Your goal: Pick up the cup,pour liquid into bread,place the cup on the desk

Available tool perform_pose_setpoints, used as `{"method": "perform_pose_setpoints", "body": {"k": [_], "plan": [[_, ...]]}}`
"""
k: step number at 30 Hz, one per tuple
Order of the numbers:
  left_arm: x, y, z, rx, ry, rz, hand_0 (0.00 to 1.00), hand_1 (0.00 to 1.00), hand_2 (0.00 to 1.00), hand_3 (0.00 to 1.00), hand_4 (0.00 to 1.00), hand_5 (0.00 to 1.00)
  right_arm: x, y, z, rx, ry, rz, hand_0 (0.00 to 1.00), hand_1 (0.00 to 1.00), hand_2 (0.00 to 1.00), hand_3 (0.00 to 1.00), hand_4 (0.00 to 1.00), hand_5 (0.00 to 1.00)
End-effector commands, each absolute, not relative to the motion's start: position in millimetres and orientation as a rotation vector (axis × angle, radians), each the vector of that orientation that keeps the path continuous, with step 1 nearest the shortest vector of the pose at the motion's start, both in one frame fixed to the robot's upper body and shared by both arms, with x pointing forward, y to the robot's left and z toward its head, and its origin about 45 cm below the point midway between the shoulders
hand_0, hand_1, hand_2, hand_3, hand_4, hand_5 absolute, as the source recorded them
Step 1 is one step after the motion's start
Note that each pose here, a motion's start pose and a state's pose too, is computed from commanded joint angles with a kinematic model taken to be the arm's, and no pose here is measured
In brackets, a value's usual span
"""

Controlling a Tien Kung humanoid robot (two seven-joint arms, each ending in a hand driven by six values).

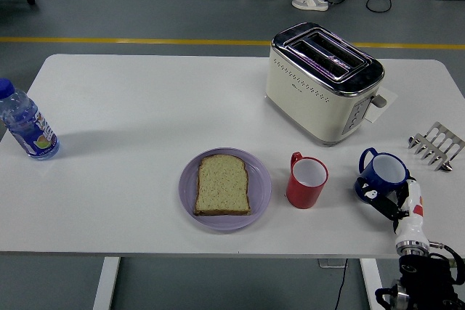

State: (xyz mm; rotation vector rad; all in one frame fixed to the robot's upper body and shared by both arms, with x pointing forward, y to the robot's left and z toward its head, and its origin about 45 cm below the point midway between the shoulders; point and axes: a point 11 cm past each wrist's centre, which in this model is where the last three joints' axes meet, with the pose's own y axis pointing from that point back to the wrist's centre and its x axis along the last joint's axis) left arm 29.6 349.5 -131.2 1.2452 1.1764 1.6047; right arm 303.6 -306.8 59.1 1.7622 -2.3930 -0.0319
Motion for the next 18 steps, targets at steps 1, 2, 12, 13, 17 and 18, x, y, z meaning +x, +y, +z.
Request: {"method": "perform_pose_setpoints", "body": {"k": [1,2,12,13,17,18], "plan": [[30,349,-131,1.245,1.177,1.605,0.635,0.648,0.656,0.509,0.24,0.847,304,-307,61,1.762,-2.399,-0.027,0.682,0.609,0.663,0.758,0.851,0.036],[30,349,-131,1.245,1.177,1.605,0.635,0.648,0.656,0.509,0.24,0.847,304,-308,62,1.763,-2.402,-0.026,0.682,0.609,0.663,0.758,0.851,0.036],[30,350,-131,1.244,1.177,1.606,0.634,0.647,0.656,0.509,0.239,0.846,307,-317,84,1.748,-2.456,0.02,0.602,0.523,0.584,0.687,0.815,0.01],[30,350,-131,1.244,1.176,1.606,0.634,0.647,0.656,0.509,0.239,0.846,308,-320,89,1.745,-2.464,0.04,0.602,0.523,0.584,0.687,0.815,0.01],[30,350,-131,1.245,1.176,1.606,0.634,0.647,0.656,0.509,0.239,0.847,311,-327,107,1.74,-2.478,0.095,0.454,0.454,0.565,0.593,0.756,0.002],[30,350,-131,1.245,1.176,1.606,0.634,0.647,0.656,0.509,0.239,0.847,311,-327,111,1.739,-2.479,0.104,0.454,0.454,0.565,0.593,0.756,0.002]]}}
